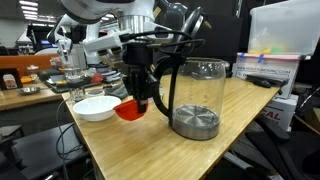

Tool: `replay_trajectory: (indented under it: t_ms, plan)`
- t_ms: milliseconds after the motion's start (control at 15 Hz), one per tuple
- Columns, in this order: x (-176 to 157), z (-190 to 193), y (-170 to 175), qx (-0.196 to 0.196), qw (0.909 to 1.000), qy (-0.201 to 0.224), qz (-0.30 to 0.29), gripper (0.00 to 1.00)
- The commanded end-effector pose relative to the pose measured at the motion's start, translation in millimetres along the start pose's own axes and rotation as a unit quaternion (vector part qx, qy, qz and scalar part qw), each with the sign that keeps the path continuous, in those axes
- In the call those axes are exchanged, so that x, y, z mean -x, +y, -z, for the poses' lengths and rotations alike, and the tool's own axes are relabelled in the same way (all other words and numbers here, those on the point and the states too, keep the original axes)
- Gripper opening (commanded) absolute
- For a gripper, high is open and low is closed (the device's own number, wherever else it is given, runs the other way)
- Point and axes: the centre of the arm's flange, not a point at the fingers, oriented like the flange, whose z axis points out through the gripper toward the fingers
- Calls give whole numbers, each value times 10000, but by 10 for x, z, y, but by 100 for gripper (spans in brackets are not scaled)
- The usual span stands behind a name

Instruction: Pour some rice from the orange bowl into the white bowl

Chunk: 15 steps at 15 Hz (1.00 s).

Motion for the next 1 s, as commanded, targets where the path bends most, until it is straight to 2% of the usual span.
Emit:
replay_trajectory:
  t_ms: [0,133,333,533,733,800,933]
  plan:
    - [112,220,-269,649,9972,203,297,2]
    - [119,289,-437,921,9942,329,446,2]
    - [140,319,-709,1090,9909,406,677,2]
    - [179,334,-881,1057,9899,442,837,2]
    - [195,369,-873,1083,9893,578,786,2]
    - [119,316,-896,994,9905,464,824,8]
    - [126,352,-884,1005,9903,506,811,8]
